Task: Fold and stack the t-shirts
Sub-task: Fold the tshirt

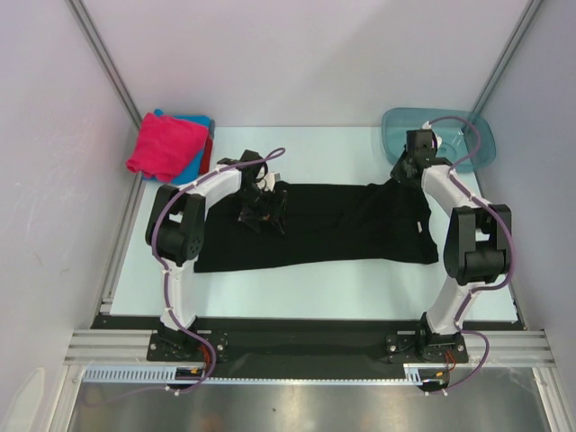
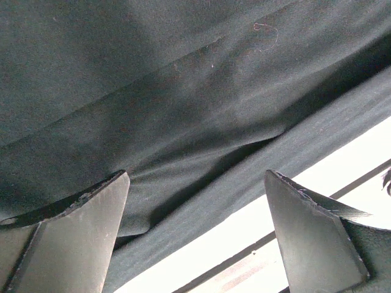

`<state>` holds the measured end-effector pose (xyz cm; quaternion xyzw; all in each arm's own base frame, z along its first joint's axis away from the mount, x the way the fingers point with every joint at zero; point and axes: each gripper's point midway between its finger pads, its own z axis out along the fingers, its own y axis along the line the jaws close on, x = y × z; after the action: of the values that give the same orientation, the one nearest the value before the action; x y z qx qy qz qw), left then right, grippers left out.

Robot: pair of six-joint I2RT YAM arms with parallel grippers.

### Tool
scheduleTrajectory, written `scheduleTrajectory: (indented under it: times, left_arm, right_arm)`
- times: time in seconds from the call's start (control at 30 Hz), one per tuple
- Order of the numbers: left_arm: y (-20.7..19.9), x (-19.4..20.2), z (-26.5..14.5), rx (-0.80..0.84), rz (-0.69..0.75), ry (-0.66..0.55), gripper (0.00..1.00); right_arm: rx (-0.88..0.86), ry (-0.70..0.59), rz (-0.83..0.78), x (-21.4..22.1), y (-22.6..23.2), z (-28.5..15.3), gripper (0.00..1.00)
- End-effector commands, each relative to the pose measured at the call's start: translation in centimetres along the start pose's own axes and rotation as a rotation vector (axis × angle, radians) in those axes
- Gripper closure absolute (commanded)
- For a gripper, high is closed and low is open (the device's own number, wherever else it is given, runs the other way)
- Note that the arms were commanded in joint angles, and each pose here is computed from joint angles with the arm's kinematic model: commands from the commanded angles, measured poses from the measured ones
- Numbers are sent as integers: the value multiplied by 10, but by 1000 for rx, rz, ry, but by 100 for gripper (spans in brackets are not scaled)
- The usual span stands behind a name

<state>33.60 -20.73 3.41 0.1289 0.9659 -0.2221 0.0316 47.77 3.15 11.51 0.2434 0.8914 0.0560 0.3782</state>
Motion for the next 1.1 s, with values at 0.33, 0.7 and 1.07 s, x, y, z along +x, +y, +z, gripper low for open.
scheduleTrajectory:
  times: [0.33, 0.7, 1.07]
  left_arm:
    - [7, -6, -9, -45, 32, -23, 0]
    - [9, -7, -9, -56, 29, -22, 0]
    - [9, -6, -11, -58, 27, -25, 0]
  right_arm:
    - [-10, -10, -41, -9, 21, 24, 69]
    - [-124, 65, -136, -12, 95, -9, 50]
    - [26, 340, -257, 90, 94, -38, 56]
